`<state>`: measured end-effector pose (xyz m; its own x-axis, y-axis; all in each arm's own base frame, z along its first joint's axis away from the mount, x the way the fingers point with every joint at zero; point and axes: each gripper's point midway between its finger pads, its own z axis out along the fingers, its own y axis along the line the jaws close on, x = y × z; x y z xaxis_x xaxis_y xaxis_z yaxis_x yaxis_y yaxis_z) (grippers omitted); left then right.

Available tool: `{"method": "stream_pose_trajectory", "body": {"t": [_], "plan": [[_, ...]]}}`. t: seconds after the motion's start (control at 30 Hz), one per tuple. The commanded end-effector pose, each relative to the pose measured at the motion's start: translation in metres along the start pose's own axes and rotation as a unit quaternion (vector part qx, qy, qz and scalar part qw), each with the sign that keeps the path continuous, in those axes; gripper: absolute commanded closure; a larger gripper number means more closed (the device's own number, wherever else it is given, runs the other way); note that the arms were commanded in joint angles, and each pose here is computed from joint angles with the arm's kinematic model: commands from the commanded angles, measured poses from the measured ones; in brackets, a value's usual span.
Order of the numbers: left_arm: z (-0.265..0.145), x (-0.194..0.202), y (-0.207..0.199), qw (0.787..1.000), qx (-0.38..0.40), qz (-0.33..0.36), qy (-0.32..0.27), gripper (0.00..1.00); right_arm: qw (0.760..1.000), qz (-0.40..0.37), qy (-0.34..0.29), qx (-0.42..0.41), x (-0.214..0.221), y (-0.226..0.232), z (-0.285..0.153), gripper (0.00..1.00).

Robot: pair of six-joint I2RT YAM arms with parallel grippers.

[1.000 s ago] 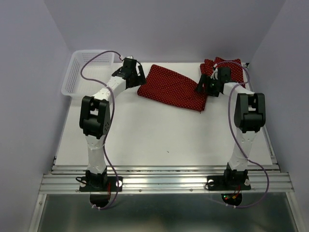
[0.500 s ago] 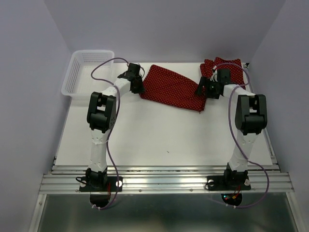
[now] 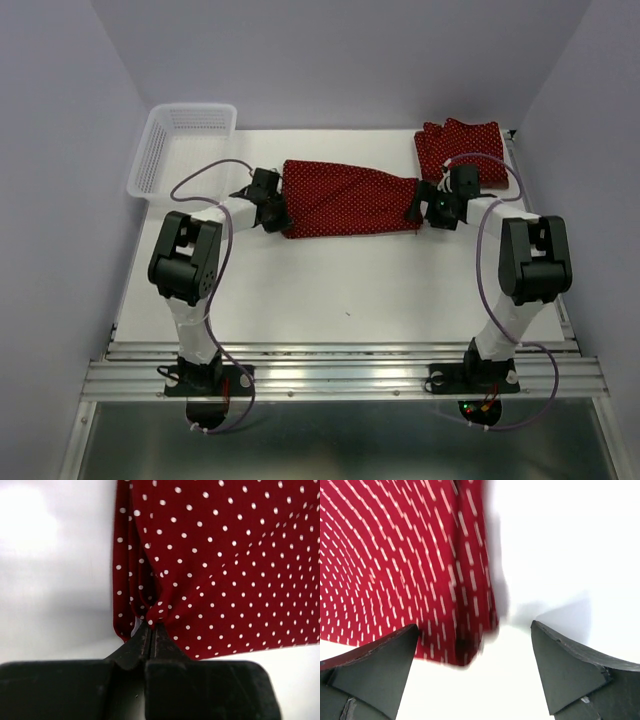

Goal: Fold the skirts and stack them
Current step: Fold the skirt

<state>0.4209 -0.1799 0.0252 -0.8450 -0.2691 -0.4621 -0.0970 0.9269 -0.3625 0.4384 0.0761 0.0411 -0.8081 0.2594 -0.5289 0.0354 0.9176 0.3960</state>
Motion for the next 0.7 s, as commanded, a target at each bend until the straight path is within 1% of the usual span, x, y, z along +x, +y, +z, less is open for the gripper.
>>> {"method": "stream_pose_trajectory", "body": {"t": [0.0, 0.07, 0.1, 0.13, 0.17, 0.2, 0.23, 0.3, 0.33, 0.37, 0.43, 0.47, 0.5, 0.53, 0.57, 0.6, 0.63, 0.67], "plan": [[-0.034, 0.05, 0.0, 1.0, 0.0, -0.015, 0.02, 1.0, 0.997, 0.035, 0.059, 0.035, 0.068, -0.007, -0.018, 0.0], [-0.041, 0.075, -0.003, 0.999, -0.002, -0.008, 0.032, 1.0, 0.997, 0.027, 0.065, 0.031, 0.083, 0.001, -0.026, 0.0], [-0.048, 0.09, 0.002, 0.999, -0.007, -0.019, 0.038, 1.0, 0.998, 0.024, 0.051, 0.032, 0.082, 0.005, -0.035, 0.0], [-0.052, 0.099, 0.001, 0.999, -0.006, -0.019, 0.042, 1.0, 0.997, 0.024, 0.065, 0.036, 0.099, 0.004, -0.04, 0.0], [-0.058, 0.109, 0.008, 0.999, -0.01, -0.023, 0.045, 1.0, 0.997, 0.027, 0.065, 0.035, 0.103, 0.004, -0.045, 0.0], [-0.061, 0.112, 0.012, 0.999, -0.016, -0.028, 0.043, 1.0, 0.998, 0.031, 0.054, 0.031, 0.1, 0.008, -0.054, 0.0], [-0.065, 0.115, 0.015, 0.998, -0.02, -0.036, 0.041, 1.0, 0.997, 0.032, 0.058, 0.032, 0.107, 0.007, -0.058, 0.0], [-0.075, 0.117, 0.022, 0.998, -0.033, -0.04, 0.034, 0.99, 0.998, 0.026, 0.053, 0.029, 0.107, 0.011, -0.066, 0.0], [-0.082, 0.114, 0.025, 0.998, -0.042, -0.039, 0.026, 0.87, 0.998, 0.018, 0.041, 0.032, 0.1, 0.013, -0.074, 0.0], [-0.086, 0.11, 0.027, 0.998, -0.049, -0.039, 0.016, 0.82, 0.999, 0.014, 0.035, 0.035, 0.096, 0.013, -0.077, 0.0], [-0.093, 0.1, 0.028, 0.998, -0.056, -0.039, -0.005, 0.59, 0.999, -0.001, 0.02, 0.04, 0.084, 0.014, -0.082, 0.0], [-0.101, 0.095, 0.026, 0.998, -0.053, -0.04, -0.014, 0.34, 0.999, -0.008, 0.013, 0.041, 0.077, 0.016, -0.085, 0.0], [-0.106, 0.087, 0.021, 0.998, -0.048, -0.042, -0.025, 0.26, 0.999, -0.017, -0.002, 0.039, 0.063, 0.02, -0.088, 0.0], [-0.111, 0.082, 0.017, 0.998, -0.042, -0.041, -0.032, 0.23, 0.999, -0.03, -0.01, 0.038, 0.054, 0.022, -0.089, 0.0], [-0.115, 0.079, 0.015, 0.998, -0.038, -0.042, -0.037, 0.16, 0.999, -0.037, -0.012, 0.035, 0.049, 0.025, -0.089, 0.0], [-0.124, 0.07, 0.008, 0.997, -0.026, -0.04, -0.053, 0.04, 0.998, -0.044, -0.016, 0.03, 0.042, 0.028, -0.088, 0.0], [-0.126, 0.066, 0.008, 0.997, -0.025, -0.039, -0.062, 0.01, 0.998, -0.051, -0.03, 0.022, 0.025, 0.036, -0.09, 0.0], [-0.131, 0.059, 0.004, 0.996, -0.019, -0.039, -0.074, 0.01, 0.998, -0.056, -0.024, 0.018, 0.021, 0.038, -0.084, 0.0]]}}
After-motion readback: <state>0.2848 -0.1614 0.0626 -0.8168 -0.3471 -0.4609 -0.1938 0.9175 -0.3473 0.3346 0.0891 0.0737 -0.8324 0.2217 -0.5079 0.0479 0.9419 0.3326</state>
